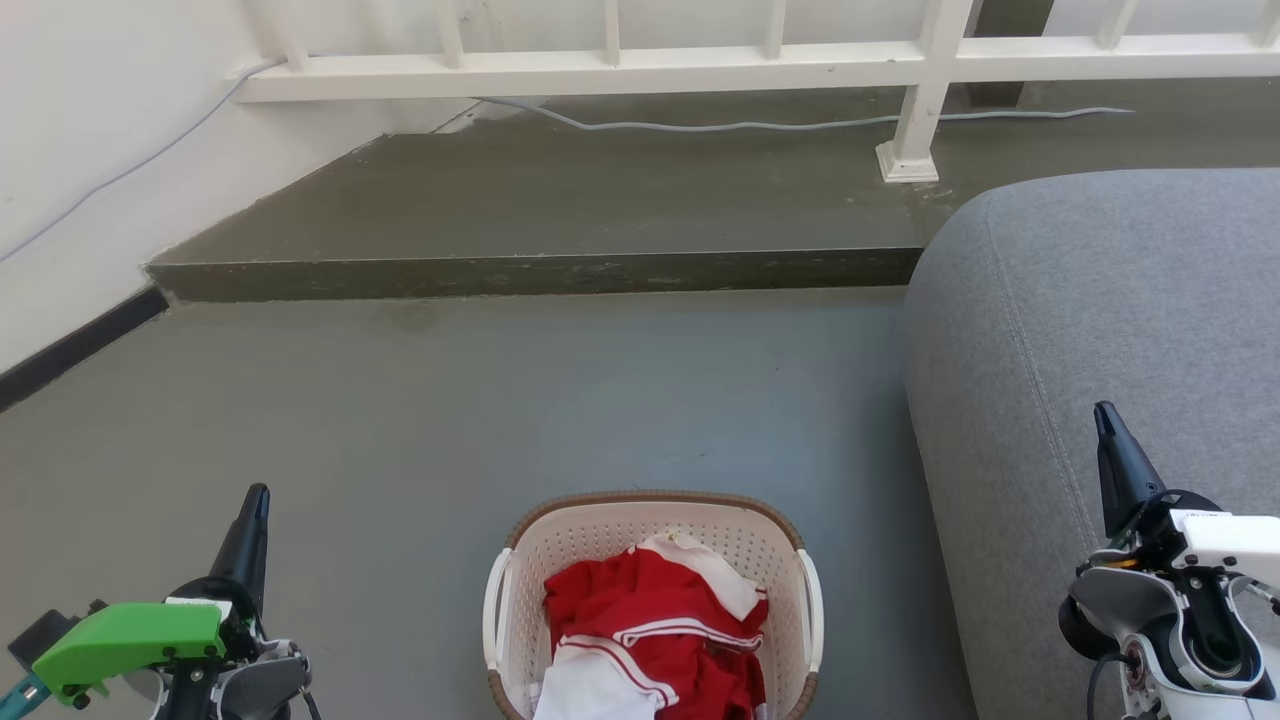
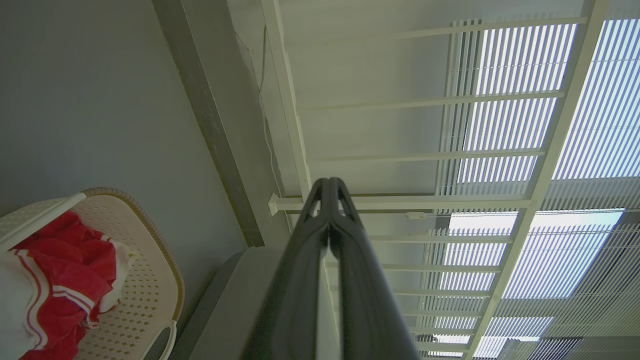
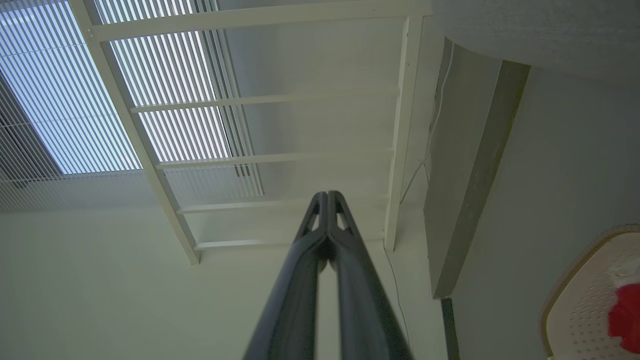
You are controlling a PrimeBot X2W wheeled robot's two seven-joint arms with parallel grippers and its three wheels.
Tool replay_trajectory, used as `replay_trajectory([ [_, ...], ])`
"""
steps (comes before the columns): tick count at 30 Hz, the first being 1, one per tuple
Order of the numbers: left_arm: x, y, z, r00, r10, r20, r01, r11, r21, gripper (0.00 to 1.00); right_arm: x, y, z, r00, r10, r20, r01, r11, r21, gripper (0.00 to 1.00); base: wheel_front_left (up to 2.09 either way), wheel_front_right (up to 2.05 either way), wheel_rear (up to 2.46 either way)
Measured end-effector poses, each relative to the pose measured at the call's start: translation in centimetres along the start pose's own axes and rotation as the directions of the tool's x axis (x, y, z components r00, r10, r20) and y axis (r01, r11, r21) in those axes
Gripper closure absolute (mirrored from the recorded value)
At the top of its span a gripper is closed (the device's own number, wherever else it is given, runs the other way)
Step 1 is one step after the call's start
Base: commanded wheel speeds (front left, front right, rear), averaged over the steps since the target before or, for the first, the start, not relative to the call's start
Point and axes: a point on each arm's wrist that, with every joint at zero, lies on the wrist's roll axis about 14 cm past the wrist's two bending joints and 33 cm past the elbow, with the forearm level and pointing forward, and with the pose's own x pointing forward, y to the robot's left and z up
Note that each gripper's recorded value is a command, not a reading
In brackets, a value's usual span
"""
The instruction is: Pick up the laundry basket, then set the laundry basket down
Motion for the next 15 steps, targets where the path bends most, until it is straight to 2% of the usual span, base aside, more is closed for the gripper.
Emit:
replay_trajectory([
  [15, 0.00, 0.00, 0.01, 1.000, 0.000, 0.000, 0.000, 1.000, 0.000, 1.00, 0.00, 0.00, 0.00, 1.000, 0.000, 0.000, 0.000, 1.000, 0.000, 1.00, 0.00, 0.00, 0.00],
])
